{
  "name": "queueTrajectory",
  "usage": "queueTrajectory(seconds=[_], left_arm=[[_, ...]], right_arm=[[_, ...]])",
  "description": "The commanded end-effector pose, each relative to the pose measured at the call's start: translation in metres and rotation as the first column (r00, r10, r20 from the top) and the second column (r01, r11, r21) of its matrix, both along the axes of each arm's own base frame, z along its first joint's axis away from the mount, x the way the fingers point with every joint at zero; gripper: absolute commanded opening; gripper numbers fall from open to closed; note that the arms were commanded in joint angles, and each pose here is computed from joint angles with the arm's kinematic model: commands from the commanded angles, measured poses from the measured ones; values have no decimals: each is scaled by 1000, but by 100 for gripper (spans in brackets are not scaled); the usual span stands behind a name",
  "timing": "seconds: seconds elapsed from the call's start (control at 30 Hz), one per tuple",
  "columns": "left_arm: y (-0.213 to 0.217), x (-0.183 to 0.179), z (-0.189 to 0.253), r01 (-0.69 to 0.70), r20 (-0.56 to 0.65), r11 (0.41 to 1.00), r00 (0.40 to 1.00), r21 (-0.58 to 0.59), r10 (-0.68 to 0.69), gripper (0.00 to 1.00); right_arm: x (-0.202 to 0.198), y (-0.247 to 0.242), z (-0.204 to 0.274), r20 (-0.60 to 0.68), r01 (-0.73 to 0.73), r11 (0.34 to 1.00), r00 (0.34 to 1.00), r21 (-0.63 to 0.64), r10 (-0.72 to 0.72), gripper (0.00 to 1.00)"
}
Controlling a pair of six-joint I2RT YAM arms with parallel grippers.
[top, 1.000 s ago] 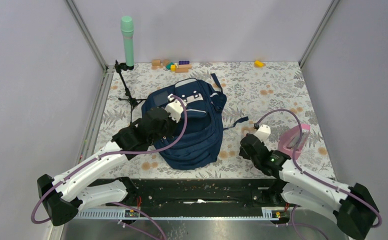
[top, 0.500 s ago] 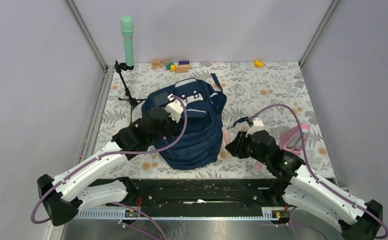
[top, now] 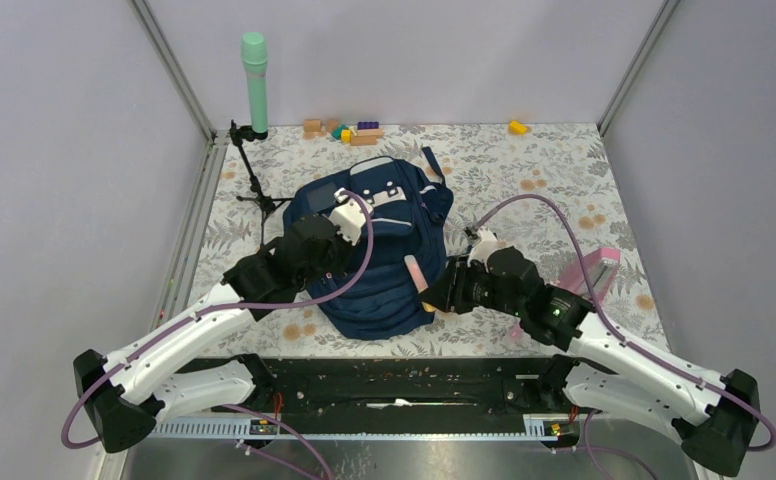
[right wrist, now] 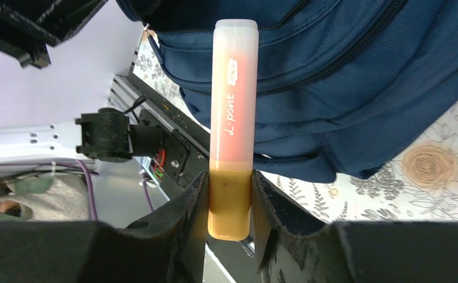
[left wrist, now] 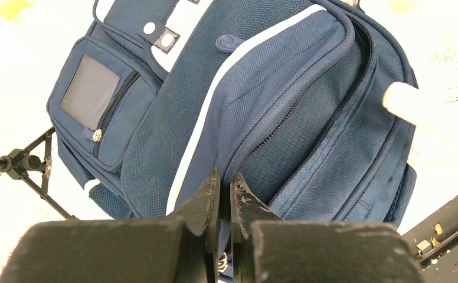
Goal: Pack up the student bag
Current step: Place the stationery in the student bag.
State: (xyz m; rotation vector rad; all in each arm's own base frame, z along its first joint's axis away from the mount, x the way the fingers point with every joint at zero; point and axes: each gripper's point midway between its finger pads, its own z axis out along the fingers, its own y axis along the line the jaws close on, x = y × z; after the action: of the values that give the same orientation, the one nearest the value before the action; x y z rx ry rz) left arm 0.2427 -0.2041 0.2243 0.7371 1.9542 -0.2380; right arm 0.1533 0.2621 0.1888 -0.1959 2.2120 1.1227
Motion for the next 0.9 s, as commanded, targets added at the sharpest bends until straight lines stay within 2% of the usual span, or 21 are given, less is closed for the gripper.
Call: queueTrajectory(seconds=[0.0,0.07,0.23,0.33,0.5,0.63,0.87], left_arm=[[-4,7,50,-16,114,989,993,-148,33,0],[-4,7,50,-16,115,989,993,-148,33,0],[-5,6,49,-13,112,989,993,-149,30,0],[-6,6,48,-7,107,989,994,-149,23,0],[-6,6,49,-7,109,989,994,-150,23,0],[-7,5,49,-1,108,988,994,-152,17,0],[-8,4,49,8,107,988,994,-155,9,0]], right_arm=[[11,24,37,-27,47,988,999,149,-43,0],[22,28,37,-81,119,978,991,173,-106,0],[40,50,51,-94,150,967,987,207,-133,0],[62,52,51,-116,256,945,965,203,-237,0],[98,49,52,-158,459,850,888,259,-432,0],[113,57,49,-147,522,818,853,244,-501,0],[138,66,55,-74,636,698,755,328,-652,0]])
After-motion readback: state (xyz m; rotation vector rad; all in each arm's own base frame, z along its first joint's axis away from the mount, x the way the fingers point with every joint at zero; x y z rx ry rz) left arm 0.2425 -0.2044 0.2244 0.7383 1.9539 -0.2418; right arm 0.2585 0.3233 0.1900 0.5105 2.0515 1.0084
